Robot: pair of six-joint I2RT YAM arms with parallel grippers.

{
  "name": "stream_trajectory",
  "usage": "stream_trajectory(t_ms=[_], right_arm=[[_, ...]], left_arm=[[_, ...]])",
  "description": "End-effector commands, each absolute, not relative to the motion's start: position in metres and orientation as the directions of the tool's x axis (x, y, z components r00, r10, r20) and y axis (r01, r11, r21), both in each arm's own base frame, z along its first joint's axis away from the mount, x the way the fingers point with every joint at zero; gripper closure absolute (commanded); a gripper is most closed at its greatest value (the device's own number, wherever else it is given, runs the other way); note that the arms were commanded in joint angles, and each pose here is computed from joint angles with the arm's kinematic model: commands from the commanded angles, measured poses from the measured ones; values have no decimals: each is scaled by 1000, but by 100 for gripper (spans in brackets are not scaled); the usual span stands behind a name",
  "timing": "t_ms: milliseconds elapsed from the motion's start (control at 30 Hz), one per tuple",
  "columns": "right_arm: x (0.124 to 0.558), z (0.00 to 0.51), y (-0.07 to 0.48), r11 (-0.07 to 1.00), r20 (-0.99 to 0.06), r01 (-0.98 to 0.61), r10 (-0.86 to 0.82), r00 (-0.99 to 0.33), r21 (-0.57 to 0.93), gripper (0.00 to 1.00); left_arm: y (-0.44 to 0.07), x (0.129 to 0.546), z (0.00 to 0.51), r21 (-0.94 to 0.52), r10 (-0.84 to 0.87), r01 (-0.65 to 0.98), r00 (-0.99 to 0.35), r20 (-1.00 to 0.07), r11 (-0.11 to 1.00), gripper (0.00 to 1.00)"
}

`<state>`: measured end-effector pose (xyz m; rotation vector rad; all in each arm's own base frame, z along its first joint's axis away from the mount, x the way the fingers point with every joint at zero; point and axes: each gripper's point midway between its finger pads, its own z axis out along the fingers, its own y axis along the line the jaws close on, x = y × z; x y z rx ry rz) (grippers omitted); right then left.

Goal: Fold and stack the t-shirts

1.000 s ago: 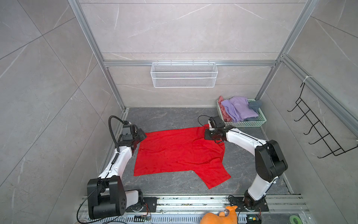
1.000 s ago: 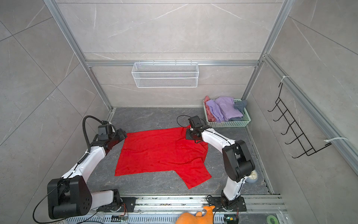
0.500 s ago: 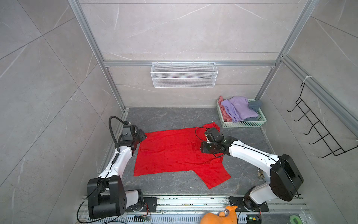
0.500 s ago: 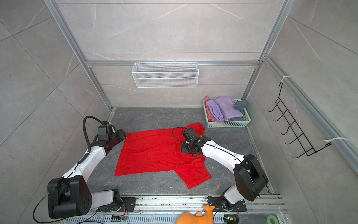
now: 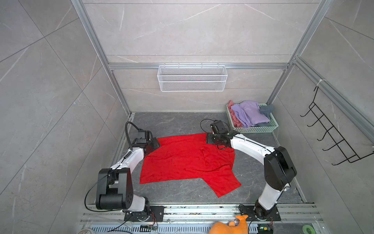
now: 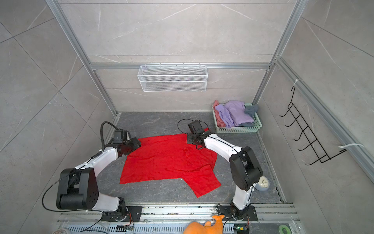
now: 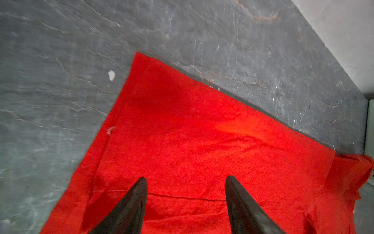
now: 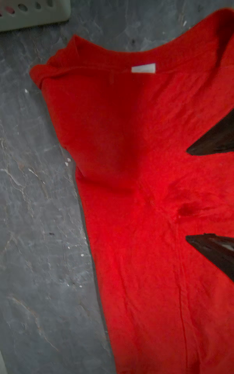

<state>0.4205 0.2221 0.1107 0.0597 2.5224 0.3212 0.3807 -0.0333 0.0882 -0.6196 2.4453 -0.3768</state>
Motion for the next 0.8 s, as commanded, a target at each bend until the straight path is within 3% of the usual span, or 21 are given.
stream_trajectory(t_ms=[0,367,533,767], right_arm=[[443,96,216,958,-527,11,167,-834,286,37],[465,56,205,958,-470,90,215,-856,273,40],[473,64,196,962,-495,93,214,-842,257,40],[491,77,163,965,-535,132,237,-811,227,38]], left_arm=[[-46,398,85,-446,-556,-371,-716,-421,815,36],[-49,416,48,-432,-591,-435,-727,-348,790,38],[-36,417,67,-373,-546,-409,-722,-425,833,38],[4,417,85,-164,-434,-411,-745,-506,897,42]])
